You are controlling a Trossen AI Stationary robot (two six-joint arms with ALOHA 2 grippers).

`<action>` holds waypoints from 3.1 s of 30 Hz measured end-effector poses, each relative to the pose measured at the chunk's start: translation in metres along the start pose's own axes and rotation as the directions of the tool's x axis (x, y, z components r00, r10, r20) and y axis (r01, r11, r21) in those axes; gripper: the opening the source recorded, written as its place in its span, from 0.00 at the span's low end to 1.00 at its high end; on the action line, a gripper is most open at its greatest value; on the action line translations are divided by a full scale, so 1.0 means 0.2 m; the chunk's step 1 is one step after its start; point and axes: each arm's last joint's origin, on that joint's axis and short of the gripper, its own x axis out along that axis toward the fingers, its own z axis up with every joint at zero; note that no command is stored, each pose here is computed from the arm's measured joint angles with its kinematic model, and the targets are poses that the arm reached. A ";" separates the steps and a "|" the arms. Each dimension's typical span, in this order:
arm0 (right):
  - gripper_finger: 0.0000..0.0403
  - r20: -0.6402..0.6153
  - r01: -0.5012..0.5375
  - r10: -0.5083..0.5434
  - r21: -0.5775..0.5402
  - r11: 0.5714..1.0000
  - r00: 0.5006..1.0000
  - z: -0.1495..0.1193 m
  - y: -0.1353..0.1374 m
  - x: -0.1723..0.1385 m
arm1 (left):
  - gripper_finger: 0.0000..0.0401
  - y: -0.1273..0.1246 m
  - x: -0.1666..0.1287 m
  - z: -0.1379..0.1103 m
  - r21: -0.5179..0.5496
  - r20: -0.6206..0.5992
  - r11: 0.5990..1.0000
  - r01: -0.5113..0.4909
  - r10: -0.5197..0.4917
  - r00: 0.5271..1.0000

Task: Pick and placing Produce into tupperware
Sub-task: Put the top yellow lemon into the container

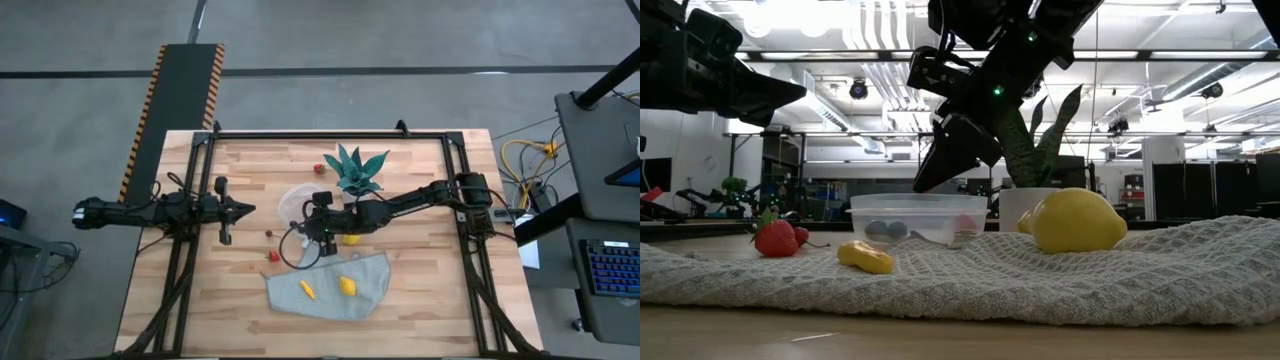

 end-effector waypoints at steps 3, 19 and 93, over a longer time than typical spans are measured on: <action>0.36 0.001 -0.001 0.001 0.005 1.000 1.000 0.00 0.00 0.00 | 0.00 0.00 0.00 0.00 0.000 0.000 1.000 0.000 0.000 1.000; 0.36 0.098 -0.040 0.029 0.114 0.993 0.995 0.10 -0.03 -0.23 | 0.00 0.00 0.00 0.00 0.001 -0.002 1.000 0.000 0.000 1.000; 0.57 -0.217 -0.307 0.301 0.005 0.952 0.929 -0.32 0.08 -0.32 | 0.00 0.00 0.00 0.00 0.001 0.000 1.000 -0.001 0.001 1.000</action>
